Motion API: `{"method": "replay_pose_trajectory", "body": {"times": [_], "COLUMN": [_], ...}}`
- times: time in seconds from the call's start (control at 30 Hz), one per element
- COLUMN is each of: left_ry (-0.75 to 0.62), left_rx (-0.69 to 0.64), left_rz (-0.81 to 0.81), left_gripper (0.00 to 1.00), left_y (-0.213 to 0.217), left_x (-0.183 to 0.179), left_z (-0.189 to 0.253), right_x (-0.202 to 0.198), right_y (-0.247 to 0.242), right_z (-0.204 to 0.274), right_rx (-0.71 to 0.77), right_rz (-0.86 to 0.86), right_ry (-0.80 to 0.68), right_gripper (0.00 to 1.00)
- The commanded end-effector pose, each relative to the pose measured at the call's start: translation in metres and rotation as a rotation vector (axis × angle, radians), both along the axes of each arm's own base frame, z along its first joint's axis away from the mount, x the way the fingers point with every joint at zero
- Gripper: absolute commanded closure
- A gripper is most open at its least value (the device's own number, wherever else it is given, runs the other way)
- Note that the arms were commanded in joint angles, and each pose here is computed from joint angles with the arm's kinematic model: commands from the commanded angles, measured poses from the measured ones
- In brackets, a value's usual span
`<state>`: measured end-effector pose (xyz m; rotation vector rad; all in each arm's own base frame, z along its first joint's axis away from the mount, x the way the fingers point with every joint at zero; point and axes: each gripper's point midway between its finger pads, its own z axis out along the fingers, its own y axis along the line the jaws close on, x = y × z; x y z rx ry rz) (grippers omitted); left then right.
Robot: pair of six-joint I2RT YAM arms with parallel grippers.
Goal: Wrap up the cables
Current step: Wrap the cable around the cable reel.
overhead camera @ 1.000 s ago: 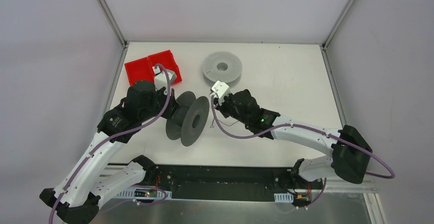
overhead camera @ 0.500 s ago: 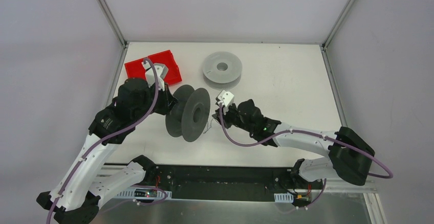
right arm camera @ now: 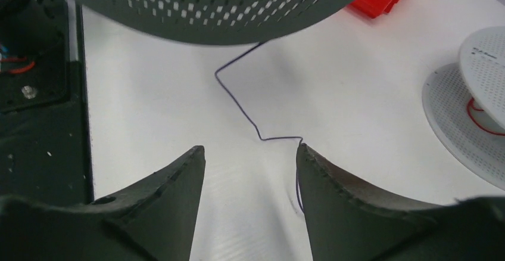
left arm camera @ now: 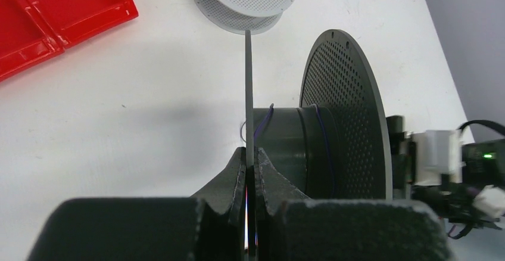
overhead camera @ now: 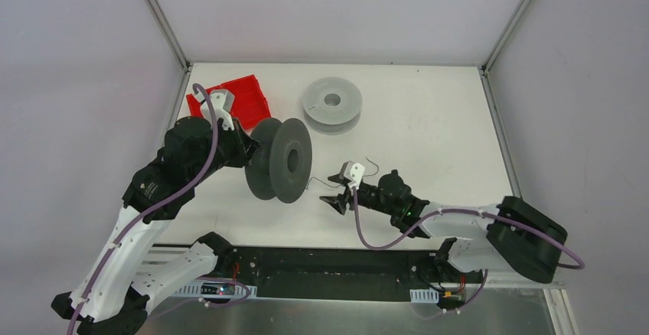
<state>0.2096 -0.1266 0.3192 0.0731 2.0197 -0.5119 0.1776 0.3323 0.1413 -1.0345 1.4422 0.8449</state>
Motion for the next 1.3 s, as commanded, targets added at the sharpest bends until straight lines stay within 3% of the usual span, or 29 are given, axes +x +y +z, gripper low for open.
{"method": "replay_pose_trajectory", "body": {"times": [0.0,0.33,0.6,0.7,0.83,0.93,1.07,1.27], "left_ry": [-0.099,-0.105,-0.123,-0.145,-0.191,-0.247,-0.277,-0.248], "left_rx": [-0.188,-0.260,-0.288,-0.320,-0.401,-0.425,-0.408,-0.292], "left_rz": [0.036,0.034,0.053,0.073,0.105,0.145,0.148,0.188], "left_gripper": [1.00,1.00,1.00,1.00,1.00,1.00,1.00,1.00], "left_y": [-0.003,-0.009,-0.007,-0.005,-0.005,0.000,-0.006,-0.007], "left_x": [-0.001,-0.003,-0.002,0.001,0.006,0.015,0.031,0.055], "left_z": [0.053,0.067,0.073,0.078,0.087,0.097,0.095,0.063], "right_x": [0.002,0.023,0.027,0.028,0.026,0.012,-0.005,0.004], "right_y": [0.018,0.060,0.086,0.090,0.091,0.088,0.086,0.073], "right_z": [0.023,0.004,-0.020,-0.030,-0.031,-0.030,-0.026,0.000], "right_rx": [0.091,0.050,0.052,0.062,0.084,0.096,0.022,-0.001], "right_rz": [0.096,0.144,0.195,0.167,0.098,0.063,-0.023,-0.177], "right_ry": [-0.250,-0.295,-0.228,-0.177,-0.089,0.000,0.020,0.075], "right_gripper": [0.39,0.35,0.37,0.45,0.85,0.99,1.00,1.00]}}
